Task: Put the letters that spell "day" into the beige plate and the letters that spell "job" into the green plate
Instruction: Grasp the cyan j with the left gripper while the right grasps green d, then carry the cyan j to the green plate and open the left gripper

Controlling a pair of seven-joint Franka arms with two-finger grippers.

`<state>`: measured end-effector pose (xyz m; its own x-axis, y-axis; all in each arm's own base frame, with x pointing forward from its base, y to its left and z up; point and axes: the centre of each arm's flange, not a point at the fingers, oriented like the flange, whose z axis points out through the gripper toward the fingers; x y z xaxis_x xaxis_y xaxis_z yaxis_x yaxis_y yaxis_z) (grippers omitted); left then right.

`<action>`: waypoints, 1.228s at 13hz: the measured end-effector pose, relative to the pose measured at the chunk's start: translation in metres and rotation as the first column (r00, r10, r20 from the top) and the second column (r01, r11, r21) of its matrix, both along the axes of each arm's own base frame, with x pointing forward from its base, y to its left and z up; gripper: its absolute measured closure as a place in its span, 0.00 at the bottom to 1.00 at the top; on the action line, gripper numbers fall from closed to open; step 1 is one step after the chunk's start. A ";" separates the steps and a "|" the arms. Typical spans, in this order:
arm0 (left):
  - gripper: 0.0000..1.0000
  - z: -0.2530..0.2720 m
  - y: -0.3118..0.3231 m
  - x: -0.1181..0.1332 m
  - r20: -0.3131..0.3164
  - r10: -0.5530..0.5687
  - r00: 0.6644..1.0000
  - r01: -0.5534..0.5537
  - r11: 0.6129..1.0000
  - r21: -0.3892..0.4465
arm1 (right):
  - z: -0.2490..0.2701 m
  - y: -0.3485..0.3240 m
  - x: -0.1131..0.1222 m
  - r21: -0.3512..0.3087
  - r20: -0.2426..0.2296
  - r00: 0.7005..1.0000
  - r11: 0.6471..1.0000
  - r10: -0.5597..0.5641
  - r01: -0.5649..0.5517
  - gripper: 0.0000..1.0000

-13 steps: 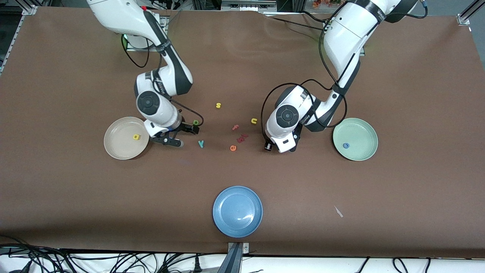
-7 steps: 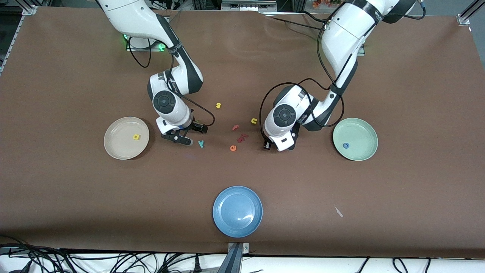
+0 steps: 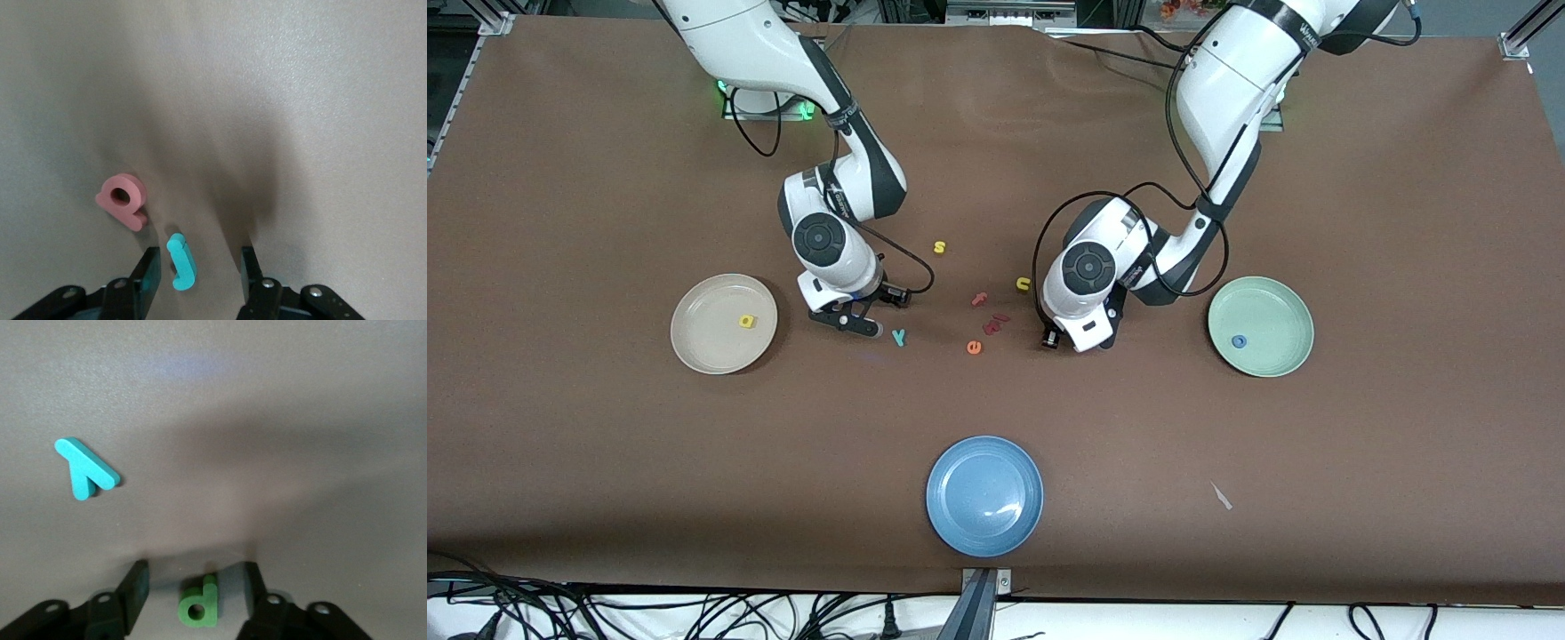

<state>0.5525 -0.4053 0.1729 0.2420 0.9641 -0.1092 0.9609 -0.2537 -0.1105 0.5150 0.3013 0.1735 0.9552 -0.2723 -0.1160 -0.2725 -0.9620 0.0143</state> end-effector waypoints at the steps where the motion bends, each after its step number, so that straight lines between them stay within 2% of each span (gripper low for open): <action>1: 0.60 0.001 0.000 0.001 0.004 0.000 1.000 0.000 1.000 0.000 | 0.000 0.000 -0.001 -0.001 -0.001 1.000 1.000 -0.003 0.003 0.36; 2: 0.74 0.001 0.000 0.002 0.005 -0.001 1.000 0.001 1.000 0.000 | 0.000 -0.001 -0.001 -0.001 -0.001 1.000 1.000 -0.006 0.006 0.41; 3: 0.82 0.001 0.000 0.002 0.005 -0.001 1.000 0.001 1.000 0.000 | 0.001 -0.001 -0.001 -0.001 -0.002 1.000 1.000 -0.008 0.008 0.41; 4: 0.83 0.001 0.000 0.002 0.005 -0.001 1.000 0.001 1.000 0.000 | 0.001 -0.001 -0.002 -0.001 -0.002 1.000 1.000 -0.013 0.013 0.45; 5: 0.89 0.001 0.000 0.002 0.006 -0.002 1.000 0.002 1.000 0.001 | 0.002 -0.001 -0.002 -0.001 -0.002 1.000 1.000 -0.019 0.019 0.46; 8: 0.89 0.003 0.003 0.006 0.034 -0.034 0.999 0.033 0.999 0.025 | 0.001 -0.001 -0.004 -0.004 -0.004 1.000 1.000 -0.028 0.028 0.45; 11: 0.89 0.033 0.034 0.041 0.099 -0.136 0.986 0.134 0.990 0.034 | 0.001 -0.001 -0.005 -0.005 -0.006 0.999 0.999 -0.034 0.034 0.45; 14: 0.89 0.083 0.114 0.077 0.060 -0.330 0.942 0.327 0.943 0.057 | 0.001 0.001 -0.007 -0.005 -0.008 0.999 0.999 -0.042 0.042 0.45; 16: 0.89 0.106 0.179 0.092 -0.005 -0.469 0.883 0.469 0.882 0.046 | 0.001 0.004 -0.008 -0.005 -0.009 0.999 0.999 -0.050 0.050 0.45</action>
